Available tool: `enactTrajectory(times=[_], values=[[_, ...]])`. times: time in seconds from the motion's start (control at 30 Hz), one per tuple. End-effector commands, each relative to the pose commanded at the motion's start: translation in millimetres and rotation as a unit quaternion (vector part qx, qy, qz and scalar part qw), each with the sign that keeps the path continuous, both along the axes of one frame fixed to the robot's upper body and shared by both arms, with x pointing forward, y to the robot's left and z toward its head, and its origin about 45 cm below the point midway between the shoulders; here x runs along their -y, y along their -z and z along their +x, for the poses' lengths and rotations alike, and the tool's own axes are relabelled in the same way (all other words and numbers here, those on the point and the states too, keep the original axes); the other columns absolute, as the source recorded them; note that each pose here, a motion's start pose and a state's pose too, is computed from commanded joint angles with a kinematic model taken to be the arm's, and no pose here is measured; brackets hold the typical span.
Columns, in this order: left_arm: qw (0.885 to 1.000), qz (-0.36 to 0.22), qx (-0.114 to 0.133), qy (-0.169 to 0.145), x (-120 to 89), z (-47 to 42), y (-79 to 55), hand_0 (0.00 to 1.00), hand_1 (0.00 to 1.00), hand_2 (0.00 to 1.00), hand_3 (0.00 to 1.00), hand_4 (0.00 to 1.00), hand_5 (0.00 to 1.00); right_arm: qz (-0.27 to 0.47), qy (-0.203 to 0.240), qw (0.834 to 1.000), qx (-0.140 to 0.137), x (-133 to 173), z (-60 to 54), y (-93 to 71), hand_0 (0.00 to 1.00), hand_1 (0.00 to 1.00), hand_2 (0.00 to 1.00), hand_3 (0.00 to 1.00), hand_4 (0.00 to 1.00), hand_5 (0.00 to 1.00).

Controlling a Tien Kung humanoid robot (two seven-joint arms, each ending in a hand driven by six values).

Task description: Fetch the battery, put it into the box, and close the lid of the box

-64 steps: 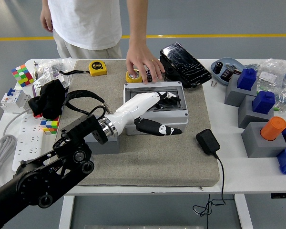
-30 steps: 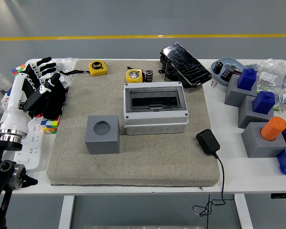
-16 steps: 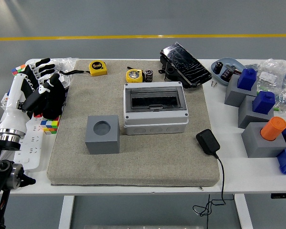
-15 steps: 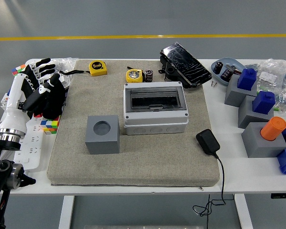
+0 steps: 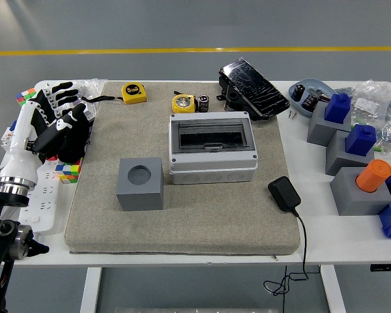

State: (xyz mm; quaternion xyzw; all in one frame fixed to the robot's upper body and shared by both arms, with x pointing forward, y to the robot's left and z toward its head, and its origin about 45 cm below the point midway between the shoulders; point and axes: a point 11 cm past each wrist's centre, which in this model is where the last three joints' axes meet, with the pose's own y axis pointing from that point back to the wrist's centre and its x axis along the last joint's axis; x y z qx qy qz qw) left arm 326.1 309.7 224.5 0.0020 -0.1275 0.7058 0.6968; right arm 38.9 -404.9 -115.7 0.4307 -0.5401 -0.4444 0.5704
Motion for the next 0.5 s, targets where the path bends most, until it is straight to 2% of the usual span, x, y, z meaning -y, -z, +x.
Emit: enactTrajectory(times=[0.27, 0.5], values=[[1.000, 0.005, 0.002, 0.006, 2.6, 1.0, -1.9, 0.563, 0.726, 0.724, 0.739, 0.998, 0.496, 0.002, 0.001, 1.000, -0.001, -1.9, -1.3, 0.7, 0.634, 0.649, 0.667, 0.601, 0.991, 0.577], [1.000, 0.005, 0.009, 0.010, 3.5, 1.6, -6.9, 0.563, 0.726, 0.725, 0.739, 0.998, 0.497, -0.002, -0.004, 1.000, 0.008, 2.9, 7.0, -1.6, 0.634, 0.647, 0.668, 0.602, 0.991, 0.578]])
